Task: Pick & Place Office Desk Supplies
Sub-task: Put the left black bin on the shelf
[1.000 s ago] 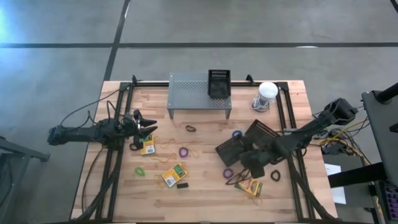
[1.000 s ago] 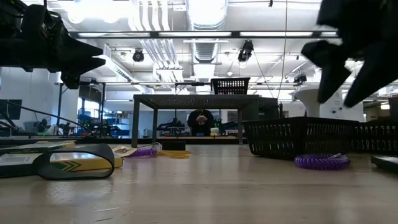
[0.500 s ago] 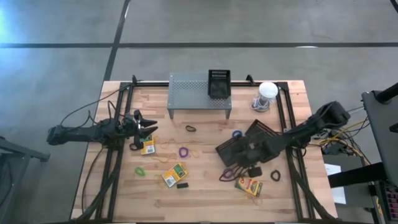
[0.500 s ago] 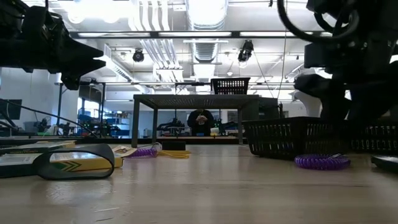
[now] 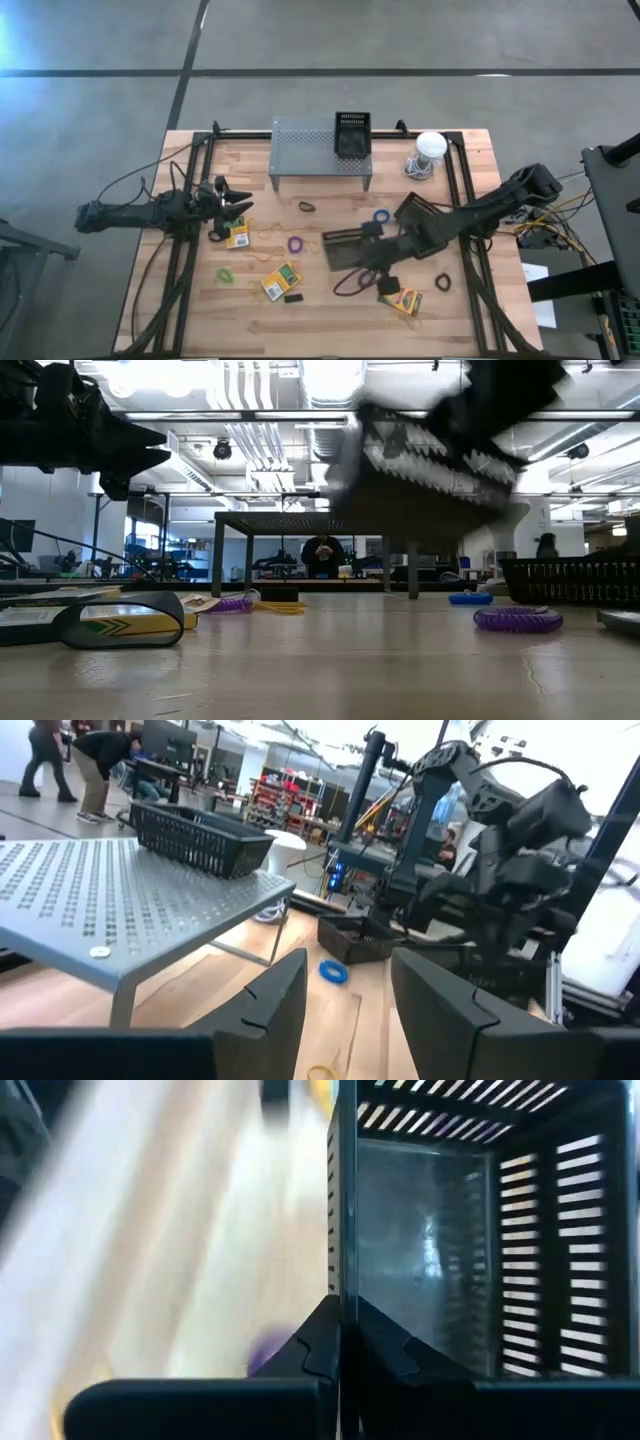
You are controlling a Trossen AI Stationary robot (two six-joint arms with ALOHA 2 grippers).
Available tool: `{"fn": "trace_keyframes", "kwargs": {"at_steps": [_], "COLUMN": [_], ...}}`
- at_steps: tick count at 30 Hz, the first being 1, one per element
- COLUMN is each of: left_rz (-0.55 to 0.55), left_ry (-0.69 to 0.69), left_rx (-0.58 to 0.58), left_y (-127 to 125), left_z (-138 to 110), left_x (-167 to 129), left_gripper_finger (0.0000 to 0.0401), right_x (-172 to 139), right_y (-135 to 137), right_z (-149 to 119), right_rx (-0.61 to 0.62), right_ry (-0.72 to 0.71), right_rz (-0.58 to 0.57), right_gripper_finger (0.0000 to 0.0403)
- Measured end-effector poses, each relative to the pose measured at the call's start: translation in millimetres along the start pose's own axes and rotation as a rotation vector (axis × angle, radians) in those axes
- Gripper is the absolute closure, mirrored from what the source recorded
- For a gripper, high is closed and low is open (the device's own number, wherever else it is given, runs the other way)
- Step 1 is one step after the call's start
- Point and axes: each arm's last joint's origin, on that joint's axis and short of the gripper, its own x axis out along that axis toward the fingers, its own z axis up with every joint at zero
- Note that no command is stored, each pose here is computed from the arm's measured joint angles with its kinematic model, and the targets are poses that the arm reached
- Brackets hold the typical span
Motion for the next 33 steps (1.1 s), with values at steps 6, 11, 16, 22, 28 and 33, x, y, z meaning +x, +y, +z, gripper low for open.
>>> {"fn": "trace_keyframes", "kwargs": {"at_steps": [6, 11, 16, 22, 28, 33], "left_rz": [-0.006, -0.006, -0.005, 0.013, 0.027, 0.027], "left_ry": [-0.021, -0.021, -0.021, -0.019, -0.002, -0.006], "left_rx": [-0.004, -0.004, -0.004, 0.000, 0.006, 0.005], "left_y": [-0.6, -0.5, -0.6, 0.0, 0.4, 0.4], "left_z": [2.0, 2.0, 2.0, 1.6, -0.1, 0.3], "left_x": [0.0, 0.0, 0.0, 0.5, 1.6, 1.6], "left_gripper_finger": [0.0249, 0.0249, 0.0249, 0.0249, 0.0249, 0.0249], "right_x": [-25.4, -51.6, -54.0, -28.9, -9.4, 7.8], "right_y": [-22.8, -53.6, -88.1, -137.2, -190.2, -237.2], "right_z": [59.9, 97.2, 119.6, 142.8, 155.5, 156.2], "right_rx": [-0.058, -0.127, -0.168, -0.190, -0.142, -0.068], "right_ry": [-0.288, -0.463, -0.531, -0.483, -0.314, -0.172], "right_rz": [-0.045, -0.119, -0.129, -0.133, -0.187, -0.216], "right_gripper_finger": [0.0390, 0.0391, 0.0391, 0.0391, 0.0391, 0.0391]}}
